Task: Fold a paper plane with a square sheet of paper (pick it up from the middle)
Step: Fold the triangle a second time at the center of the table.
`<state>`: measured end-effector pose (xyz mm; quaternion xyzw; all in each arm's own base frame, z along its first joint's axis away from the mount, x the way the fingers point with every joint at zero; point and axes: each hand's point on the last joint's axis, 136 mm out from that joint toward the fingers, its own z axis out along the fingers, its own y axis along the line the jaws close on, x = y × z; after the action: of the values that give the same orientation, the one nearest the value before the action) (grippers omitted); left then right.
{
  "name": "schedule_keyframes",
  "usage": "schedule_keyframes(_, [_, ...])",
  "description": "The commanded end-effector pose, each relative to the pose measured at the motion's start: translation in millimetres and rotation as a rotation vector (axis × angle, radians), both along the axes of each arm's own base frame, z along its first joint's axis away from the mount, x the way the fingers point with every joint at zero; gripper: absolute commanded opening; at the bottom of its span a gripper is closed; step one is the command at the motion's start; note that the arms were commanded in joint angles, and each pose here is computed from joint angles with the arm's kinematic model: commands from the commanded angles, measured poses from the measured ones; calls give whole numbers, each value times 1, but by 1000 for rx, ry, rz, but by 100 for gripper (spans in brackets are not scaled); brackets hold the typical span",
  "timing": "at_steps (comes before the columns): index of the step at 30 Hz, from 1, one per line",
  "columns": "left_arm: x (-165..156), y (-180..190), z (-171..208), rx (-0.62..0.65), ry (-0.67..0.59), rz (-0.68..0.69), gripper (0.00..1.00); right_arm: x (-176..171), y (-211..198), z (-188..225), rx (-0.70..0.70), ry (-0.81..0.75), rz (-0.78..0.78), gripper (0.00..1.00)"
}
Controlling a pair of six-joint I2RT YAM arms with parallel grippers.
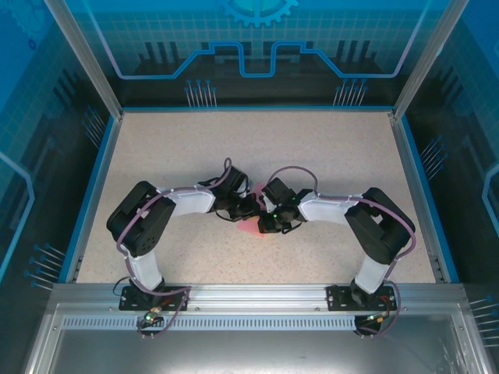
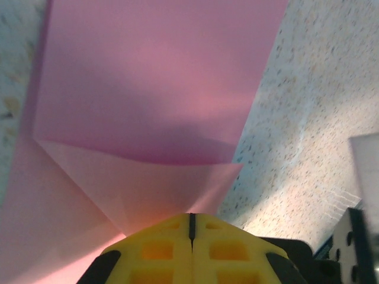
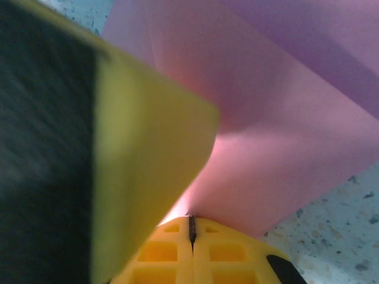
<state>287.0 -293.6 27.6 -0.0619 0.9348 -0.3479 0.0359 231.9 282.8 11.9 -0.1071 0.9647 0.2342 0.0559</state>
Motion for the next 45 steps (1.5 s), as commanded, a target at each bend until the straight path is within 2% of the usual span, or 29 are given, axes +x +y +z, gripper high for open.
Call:
schedule_keyframes(1, [-14,1,-2,10,28,8,0,-17,-20,-25,-111,64,-8,0])
schedule_keyframes(11, [-27,6,-17,31,57,23,0,-18,-21,-25,-116,70,-15,0])
schedule_keyframes(16, [-20,20,-29,137,32,35,0,-21,-27,-31,-149,83,-10,0])
schedule_keyframes(23, [5,40,-33,288,-36,58,0,-40,-59,-49,-284,121,30,0])
schedule_keyframes(30, [34,63,-36,254,-52,101,0,-50,-75,-60,-328,149,42,0])
schedule_keyframes(34, [53,74,-35,174,-42,139,0,-51,-75,-61,-319,156,41,0])
schedule_keyframes(41, [82,86,-14,165,-88,152,0,-48,-62,-54,-259,155,43,0])
schedule_keyframes(45, [93,91,1,168,-116,160,4,-45,-53,-45,-218,144,45,0])
